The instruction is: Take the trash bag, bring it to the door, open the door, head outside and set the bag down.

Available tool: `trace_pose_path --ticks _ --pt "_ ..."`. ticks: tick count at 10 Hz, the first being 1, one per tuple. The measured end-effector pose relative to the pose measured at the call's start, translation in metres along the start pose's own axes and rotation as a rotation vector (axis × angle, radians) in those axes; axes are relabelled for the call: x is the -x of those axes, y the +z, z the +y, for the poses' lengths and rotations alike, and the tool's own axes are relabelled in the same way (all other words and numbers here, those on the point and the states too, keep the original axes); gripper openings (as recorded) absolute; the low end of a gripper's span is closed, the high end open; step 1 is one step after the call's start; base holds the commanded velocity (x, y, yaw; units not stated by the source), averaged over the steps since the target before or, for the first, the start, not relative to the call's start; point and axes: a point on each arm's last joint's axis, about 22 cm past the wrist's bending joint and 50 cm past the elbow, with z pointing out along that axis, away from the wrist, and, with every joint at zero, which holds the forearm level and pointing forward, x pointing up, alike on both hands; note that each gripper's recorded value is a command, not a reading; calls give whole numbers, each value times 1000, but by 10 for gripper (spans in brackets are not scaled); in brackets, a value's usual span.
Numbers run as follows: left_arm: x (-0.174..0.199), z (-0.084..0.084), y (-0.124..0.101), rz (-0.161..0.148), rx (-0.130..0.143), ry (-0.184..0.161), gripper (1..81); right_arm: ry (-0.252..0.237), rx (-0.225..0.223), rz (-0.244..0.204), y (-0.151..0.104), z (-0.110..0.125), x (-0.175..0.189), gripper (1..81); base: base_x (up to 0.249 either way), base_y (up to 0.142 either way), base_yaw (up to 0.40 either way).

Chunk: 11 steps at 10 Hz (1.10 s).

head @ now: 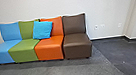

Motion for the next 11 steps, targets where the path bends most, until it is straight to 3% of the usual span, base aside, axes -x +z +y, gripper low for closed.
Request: trace_pose_path --ticks 2,5,6,9,11 --pt "-11 -1 17 31 0 13 811 -22 -1 15 18 4 4 811 0 0 0" --pt "-11 -5 44 60 6 30 811 -71 -62 16 66 -9 2 811 0 0 0" --pt "-6 -14 52 66 2 31 811 -79 -77 16 83 -11 6 811 0 0 0" --pt "8 -32 78 87 3 35 811 -61 -58 32 114 11 26 811 0 0 0" --pt "19 -42 99 66 3 23 811 -40 -75 -4 143 23 29 811 0 0 0"
